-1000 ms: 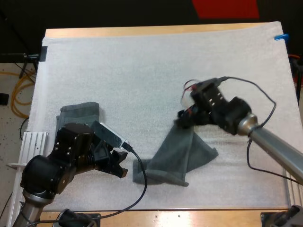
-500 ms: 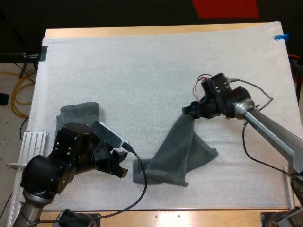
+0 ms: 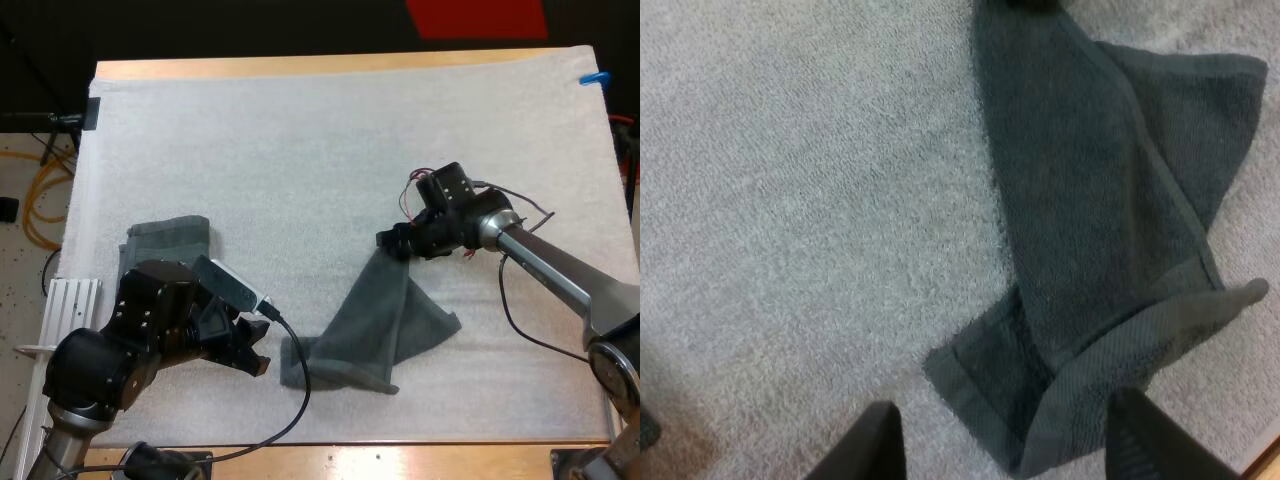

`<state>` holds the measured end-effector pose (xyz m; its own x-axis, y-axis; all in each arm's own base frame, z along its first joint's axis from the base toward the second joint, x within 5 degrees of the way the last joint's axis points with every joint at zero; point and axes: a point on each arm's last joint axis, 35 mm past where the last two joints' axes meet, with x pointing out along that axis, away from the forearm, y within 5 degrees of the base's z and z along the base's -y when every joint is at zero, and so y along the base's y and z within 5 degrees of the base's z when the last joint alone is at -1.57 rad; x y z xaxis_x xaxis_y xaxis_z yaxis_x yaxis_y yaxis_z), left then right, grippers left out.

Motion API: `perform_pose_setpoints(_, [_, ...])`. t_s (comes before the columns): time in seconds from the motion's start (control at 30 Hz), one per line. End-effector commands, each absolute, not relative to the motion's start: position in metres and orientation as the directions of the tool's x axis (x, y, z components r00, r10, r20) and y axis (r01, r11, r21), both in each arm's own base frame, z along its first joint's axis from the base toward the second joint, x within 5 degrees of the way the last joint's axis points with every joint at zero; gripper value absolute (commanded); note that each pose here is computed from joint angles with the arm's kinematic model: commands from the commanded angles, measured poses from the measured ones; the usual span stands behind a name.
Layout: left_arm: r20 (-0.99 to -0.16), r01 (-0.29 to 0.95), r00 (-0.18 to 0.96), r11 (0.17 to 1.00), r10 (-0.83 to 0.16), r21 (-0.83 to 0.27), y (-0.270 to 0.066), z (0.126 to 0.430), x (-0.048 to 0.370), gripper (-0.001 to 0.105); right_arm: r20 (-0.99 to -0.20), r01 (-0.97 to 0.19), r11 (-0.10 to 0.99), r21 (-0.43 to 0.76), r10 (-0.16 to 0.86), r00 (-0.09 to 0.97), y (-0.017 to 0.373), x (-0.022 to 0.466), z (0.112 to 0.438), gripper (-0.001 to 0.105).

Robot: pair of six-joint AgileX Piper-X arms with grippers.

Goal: Pick towel from pile fold and stack

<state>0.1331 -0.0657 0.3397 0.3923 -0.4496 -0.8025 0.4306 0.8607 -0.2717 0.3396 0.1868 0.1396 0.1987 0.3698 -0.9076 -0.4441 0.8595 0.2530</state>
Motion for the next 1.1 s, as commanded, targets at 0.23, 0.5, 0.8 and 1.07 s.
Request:
perform_pose_setpoints(0.23, [-0.8,0.426,0.396,0.862,-0.451,-0.274,-0.066,0.34,0.133,0.044,-0.874,-0.407,0.826,0.39,0.471,0.119,0.192,0.34,0.13,0.032])
perform_pose_setpoints(0.5, [-0.8,0.426,0.396,0.862,-0.451,-0.274,-0.066,0.34,0.133,0.044,-0.84,-0.431,0.792,0.432,0.528,0.128,0.196,0.345,0.146,0.0])
perform_pose_setpoints(0.8, [-0.8,0.426,0.396,0.862,-0.451,-0.274,-0.066,0.34,0.133,0.044,-0.682,-0.563,0.738,0.374,0.629,0.372,0.207,0.369,0.262,0.0])
perform_pose_setpoints(1.07, [-0.8,0.426,0.396,0.862,-0.451,-0.274,-0.066,0.34,0.133,0.044,-0.458,-0.671,0.669,0.319,0.729,0.509,0.223,0.374,0.377,0.0])
